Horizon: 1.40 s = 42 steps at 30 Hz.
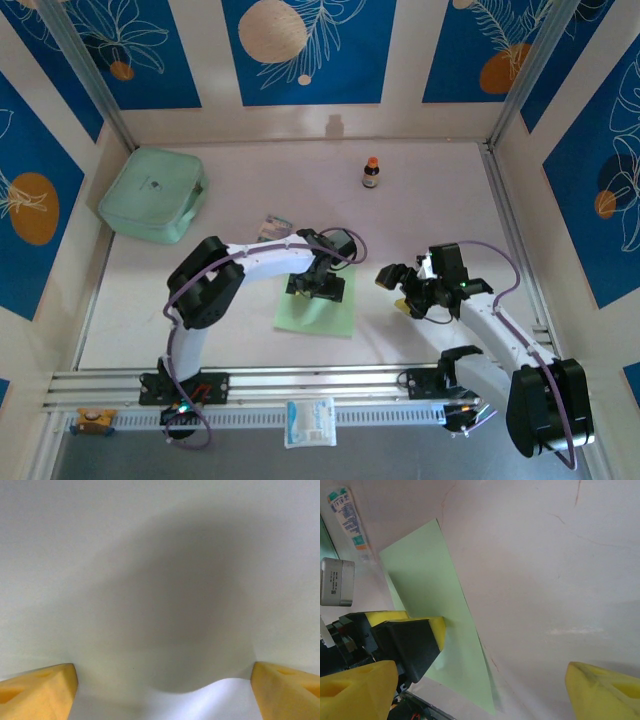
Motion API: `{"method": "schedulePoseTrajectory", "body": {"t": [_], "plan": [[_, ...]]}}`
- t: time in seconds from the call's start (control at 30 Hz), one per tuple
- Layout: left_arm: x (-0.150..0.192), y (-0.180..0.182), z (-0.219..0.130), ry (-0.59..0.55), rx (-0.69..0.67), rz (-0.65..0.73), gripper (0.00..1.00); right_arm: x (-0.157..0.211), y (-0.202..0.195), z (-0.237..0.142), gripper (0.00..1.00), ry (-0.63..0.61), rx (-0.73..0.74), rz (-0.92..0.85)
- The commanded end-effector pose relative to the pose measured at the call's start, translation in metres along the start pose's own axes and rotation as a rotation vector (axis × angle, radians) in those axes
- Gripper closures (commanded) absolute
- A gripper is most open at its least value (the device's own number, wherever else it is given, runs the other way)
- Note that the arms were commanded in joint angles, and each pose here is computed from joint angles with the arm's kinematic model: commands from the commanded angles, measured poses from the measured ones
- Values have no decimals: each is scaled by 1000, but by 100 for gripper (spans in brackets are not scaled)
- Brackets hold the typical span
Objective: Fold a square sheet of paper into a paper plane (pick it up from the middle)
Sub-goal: First fold the square sheet of paper in half at the center of the table.
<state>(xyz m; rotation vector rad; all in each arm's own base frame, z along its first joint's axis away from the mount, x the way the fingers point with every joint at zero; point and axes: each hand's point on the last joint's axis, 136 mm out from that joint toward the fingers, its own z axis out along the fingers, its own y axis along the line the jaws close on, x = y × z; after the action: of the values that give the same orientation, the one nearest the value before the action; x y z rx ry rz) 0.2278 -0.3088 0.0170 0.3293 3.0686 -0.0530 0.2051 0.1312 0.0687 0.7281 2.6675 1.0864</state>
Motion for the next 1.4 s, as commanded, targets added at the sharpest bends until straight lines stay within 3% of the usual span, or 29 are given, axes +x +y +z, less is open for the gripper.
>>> {"method": "schedulePoseTrajectory", "body": {"t": [0.0, 0.5, 1.13, 1.37], "plan": [[16, 6, 17, 47, -31, -1, 10, 7, -6, 0, 13, 21, 7, 27], [0, 4, -28, -50, -3, -52, 0, 8, -4, -2, 13, 19, -5, 27], [23, 6, 19, 59, -29, -49, 0, 8, -5, -2, 13, 16, -4, 30], [29, 6, 32, 84, -27, -54, 4, 8, -4, -2, 13, 14, -3, 31]]}}
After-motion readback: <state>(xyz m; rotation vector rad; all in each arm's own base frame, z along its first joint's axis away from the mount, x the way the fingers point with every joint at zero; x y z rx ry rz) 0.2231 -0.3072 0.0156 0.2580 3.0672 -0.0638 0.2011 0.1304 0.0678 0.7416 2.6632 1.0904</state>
